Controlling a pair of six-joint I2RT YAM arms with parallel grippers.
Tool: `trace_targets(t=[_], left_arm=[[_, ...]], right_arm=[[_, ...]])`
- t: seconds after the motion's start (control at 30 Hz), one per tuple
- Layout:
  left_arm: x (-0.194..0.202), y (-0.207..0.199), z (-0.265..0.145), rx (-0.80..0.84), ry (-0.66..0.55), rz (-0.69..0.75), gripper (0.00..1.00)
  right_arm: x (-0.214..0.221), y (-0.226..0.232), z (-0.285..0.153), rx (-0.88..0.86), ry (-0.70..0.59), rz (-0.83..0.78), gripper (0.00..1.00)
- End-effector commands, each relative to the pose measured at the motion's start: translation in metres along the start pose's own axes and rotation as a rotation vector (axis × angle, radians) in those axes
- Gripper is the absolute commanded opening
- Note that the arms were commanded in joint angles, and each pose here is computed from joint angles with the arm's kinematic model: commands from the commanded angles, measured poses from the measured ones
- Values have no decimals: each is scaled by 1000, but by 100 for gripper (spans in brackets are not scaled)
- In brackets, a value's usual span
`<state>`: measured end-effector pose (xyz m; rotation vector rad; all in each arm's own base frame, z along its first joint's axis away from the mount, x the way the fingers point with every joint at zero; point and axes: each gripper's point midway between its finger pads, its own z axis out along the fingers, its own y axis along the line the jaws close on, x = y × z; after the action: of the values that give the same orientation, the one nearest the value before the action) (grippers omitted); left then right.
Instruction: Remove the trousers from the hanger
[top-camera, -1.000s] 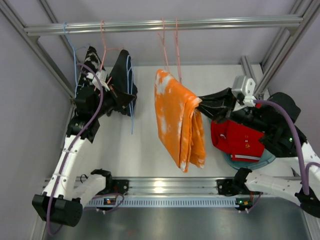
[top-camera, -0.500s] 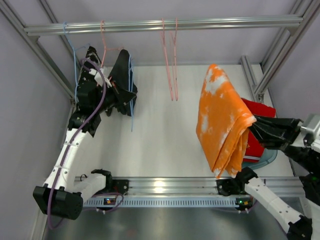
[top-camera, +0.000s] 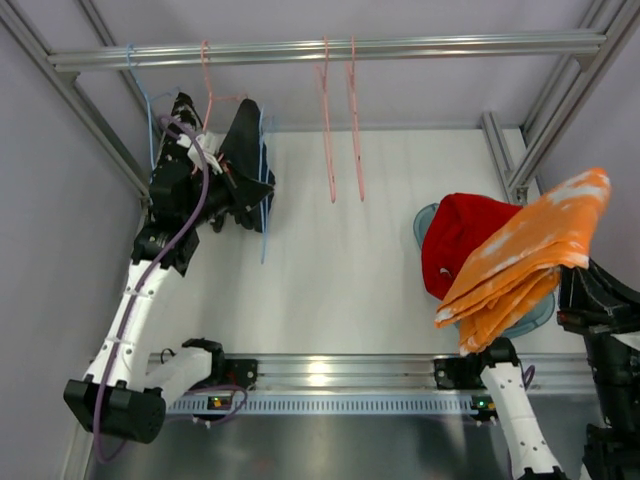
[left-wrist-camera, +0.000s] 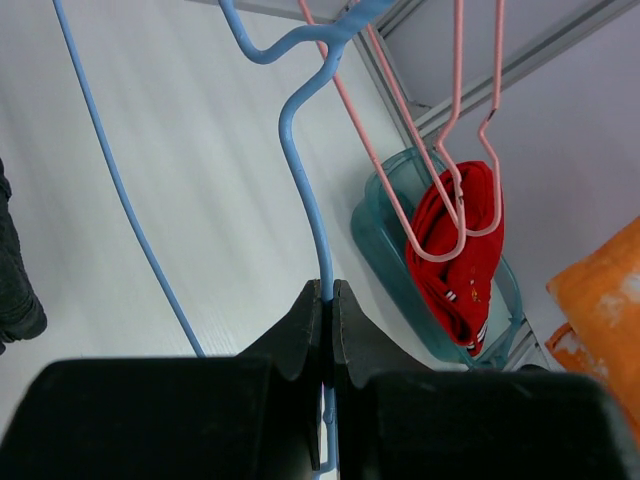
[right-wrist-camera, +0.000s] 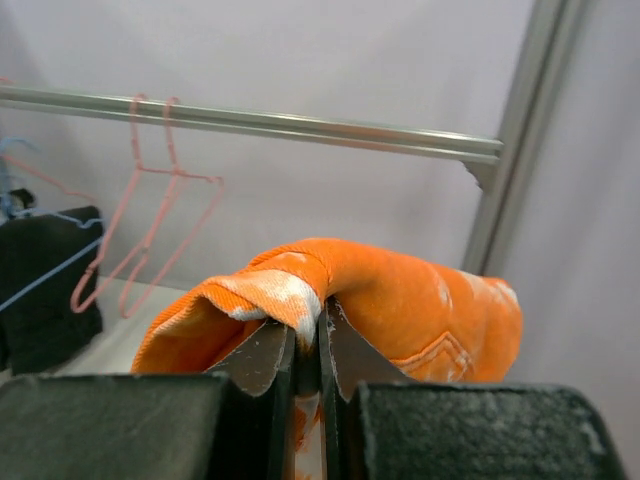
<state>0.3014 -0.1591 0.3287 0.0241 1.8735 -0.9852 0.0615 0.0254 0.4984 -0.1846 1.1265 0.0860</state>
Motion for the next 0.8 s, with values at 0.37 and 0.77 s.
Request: trace_targets(t=[0.37,0.77], left_arm=[[-26,-57,-49,141,-144,208,0],[-24,-84,-73,217,-154,232,0]], right_arm=[[45,-67,-15,430,165,-198,0],[213,-71,74,233,371,-267,0]])
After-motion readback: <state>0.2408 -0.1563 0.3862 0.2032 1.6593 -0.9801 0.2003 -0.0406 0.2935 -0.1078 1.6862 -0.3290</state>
